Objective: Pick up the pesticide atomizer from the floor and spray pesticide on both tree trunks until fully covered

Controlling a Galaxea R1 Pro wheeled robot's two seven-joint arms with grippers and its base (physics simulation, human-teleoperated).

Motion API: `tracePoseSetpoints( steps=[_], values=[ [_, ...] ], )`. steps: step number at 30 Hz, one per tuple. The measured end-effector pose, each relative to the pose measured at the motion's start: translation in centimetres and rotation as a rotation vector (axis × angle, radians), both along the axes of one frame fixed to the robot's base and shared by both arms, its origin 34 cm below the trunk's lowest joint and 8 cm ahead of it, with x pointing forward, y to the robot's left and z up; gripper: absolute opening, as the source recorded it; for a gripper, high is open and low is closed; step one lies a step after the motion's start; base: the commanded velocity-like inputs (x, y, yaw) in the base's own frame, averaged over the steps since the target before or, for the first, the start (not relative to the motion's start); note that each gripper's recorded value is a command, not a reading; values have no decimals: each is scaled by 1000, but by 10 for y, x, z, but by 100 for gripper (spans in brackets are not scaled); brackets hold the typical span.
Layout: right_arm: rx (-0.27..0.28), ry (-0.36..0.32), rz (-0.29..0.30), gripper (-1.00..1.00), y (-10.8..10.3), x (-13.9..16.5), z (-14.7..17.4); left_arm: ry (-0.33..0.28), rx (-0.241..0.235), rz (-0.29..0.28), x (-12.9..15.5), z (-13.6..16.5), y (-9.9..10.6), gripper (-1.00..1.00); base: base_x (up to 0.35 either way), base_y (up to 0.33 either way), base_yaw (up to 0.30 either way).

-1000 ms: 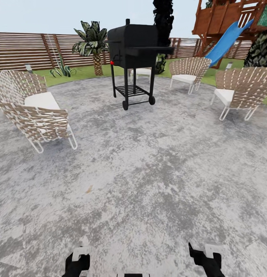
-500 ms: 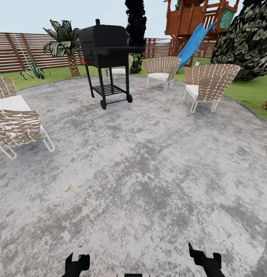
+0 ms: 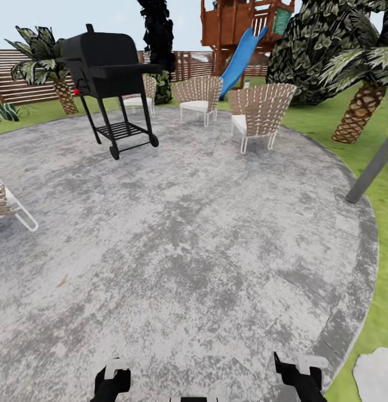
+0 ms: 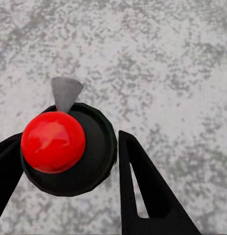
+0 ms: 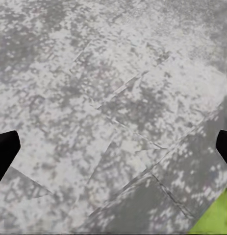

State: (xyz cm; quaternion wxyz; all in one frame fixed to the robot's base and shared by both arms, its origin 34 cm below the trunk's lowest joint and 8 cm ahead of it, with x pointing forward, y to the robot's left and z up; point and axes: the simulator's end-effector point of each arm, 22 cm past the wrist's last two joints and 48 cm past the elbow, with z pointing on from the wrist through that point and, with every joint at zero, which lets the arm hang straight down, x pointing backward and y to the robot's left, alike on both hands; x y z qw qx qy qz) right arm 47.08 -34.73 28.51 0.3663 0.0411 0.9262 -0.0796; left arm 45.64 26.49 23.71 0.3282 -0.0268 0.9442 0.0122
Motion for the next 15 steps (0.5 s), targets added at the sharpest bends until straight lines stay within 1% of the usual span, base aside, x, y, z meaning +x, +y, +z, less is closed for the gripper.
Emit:
tracePoseSetpoints(
  steps=[8, 15],
  values=[
    [0, 0, 0, 100, 0, 0, 0, 1, 0, 0, 0, 0, 0, -100, -92, -264, -300],
    [0, 0, 0, 100, 0, 0, 0, 0, 0, 0, 0, 0, 0, -100, -18, -268, -300]
  ],
)
